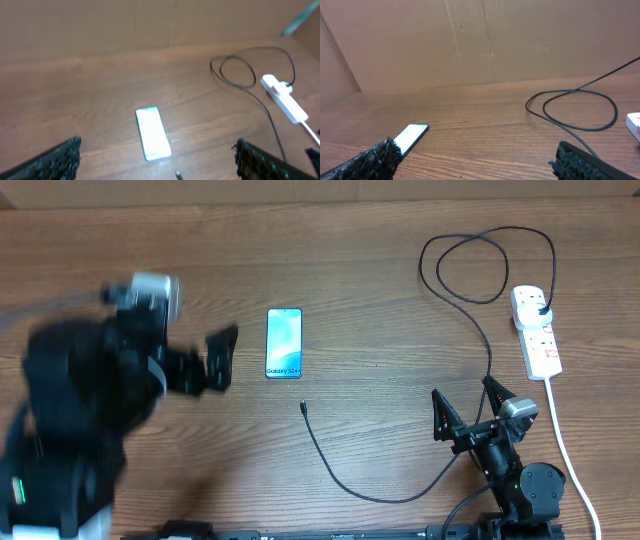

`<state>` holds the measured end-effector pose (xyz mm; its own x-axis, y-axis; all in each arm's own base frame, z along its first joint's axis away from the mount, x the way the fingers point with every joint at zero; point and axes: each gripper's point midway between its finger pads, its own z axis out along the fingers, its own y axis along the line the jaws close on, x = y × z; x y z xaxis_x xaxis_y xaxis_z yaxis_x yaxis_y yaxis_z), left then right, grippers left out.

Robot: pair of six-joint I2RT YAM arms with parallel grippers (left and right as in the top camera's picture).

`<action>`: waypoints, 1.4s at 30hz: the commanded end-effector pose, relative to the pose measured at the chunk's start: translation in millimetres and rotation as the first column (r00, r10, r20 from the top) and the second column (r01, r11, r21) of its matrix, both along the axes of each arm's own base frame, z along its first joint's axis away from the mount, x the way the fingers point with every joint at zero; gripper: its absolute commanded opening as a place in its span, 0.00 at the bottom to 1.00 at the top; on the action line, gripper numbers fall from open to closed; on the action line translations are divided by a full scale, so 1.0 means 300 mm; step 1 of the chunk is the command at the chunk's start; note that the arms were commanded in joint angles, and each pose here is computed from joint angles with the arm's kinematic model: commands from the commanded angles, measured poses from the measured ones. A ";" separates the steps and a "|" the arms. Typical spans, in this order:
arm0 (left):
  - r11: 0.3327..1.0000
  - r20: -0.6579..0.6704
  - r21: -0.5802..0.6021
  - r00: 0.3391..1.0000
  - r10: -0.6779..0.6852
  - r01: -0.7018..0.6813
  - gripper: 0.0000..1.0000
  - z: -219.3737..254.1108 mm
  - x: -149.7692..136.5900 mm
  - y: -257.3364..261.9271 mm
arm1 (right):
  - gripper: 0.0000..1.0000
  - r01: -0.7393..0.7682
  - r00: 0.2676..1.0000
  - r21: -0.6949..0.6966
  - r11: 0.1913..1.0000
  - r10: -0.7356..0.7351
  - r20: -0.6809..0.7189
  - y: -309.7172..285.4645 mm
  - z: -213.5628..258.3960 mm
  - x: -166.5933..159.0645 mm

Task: Plug charger to phone and switch on socket
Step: 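Move the left gripper forward over the blue phone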

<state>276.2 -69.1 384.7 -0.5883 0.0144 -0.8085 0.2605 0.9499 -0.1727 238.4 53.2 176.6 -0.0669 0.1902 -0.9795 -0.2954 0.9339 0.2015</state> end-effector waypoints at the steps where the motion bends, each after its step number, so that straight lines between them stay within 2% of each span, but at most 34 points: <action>1: 0.999 -0.147 0.013 0.989 -0.036 0.039 1.00 -0.004 0.108 -0.032 | 1.00 0.003 1.000 -0.002 1.000 -0.003 0.006 0.000 -0.004 0.001; 3: 0.999 -0.276 0.022 0.960 -0.035 0.042 1.00 -0.052 0.164 -0.040 | 1.00 0.003 1.000 -0.002 1.000 -0.003 0.006 0.000 -0.004 0.001; 7: 0.997 -0.447 0.004 0.892 -0.069 0.079 1.00 -0.178 0.253 -0.089 | 1.00 0.003 1.000 -0.002 1.000 -0.003 0.007 0.000 -0.004 0.000; 16: 0.996 -0.701 -0.003 0.710 -0.067 0.092 1.00 -0.550 0.404 -0.157 | 1.00 0.003 1.000 -0.002 1.000 -0.003 0.006 0.000 -0.004 0.001; 17: 0.998 -0.731 -0.004 0.680 -0.045 0.062 0.96 -0.594 0.414 -0.159 | 1.00 0.003 1.000 -0.002 1.000 -0.003 0.006 0.000 -0.004 0.001; 18: 0.999 -0.759 -0.003 0.651 -0.027 0.039 0.86 -0.637 0.422 -0.161 | 1.00 0.003 1.000 -0.002 1.000 -0.003 0.007 0.000 -0.004 0.000; 19: 1.000 -0.779 0.000 0.627 -0.017 0.026 0.57 -0.672 0.427 -0.163 | 1.00 0.003 1.000 -0.002 1.000 -0.003 0.006 0.000 -0.004 0.001; 20: 1.000 -0.802 0.005 0.598 -0.009 0.021 0.10 -0.715 0.429 -0.166 | 1.00 0.003 1.000 -0.002 1.000 -0.003 0.007 0.000 -0.004 0.001; 21: 1.000 -0.823 0.009 0.568 -0.006 0.023 0.04 -0.753 0.426 -0.168 | 1.00 0.003 1.000 -0.002 1.000 -0.003 0.006 0.000 -0.004 0.001; 25: 0.998 -0.901 0.029 0.433 0.004 0.051 0.04 -0.934 0.405 -0.201 | 1.00 0.003 1.000 -0.002 1.000 -0.003 0.006 0.000 -0.004 0.001; 29: 0.997 -0.918 0.037 0.397 0.007 0.069 0.04 -1.010 0.403 -0.234 | 1.00 0.003 1.000 -0.002 1.000 -0.003 0.006 0.000 -0.004 0.001; 35: 0.994 -0.901 0.045 0.434 -0.003 0.099 0.04 -1.054 0.433 -0.288 | 1.00 0.003 1.000 -0.002 1.000 -0.003 0.006 0.000 -0.004 0.001; 39: 0.981 -0.872 0.186 0.468 0.142 0.048 0.04 -1.088 0.462 -0.256 | 1.00 0.003 1.000 -0.002 1.000 -0.003 0.006 0.000 -0.004 0.001; 42: 0.971 -0.856 0.237 0.481 0.189 0.042 0.04 -1.110 0.463 -0.258 | 1.00 0.003 1.000 -0.002 1.000 -0.003 0.006 0.000 -0.004 0.001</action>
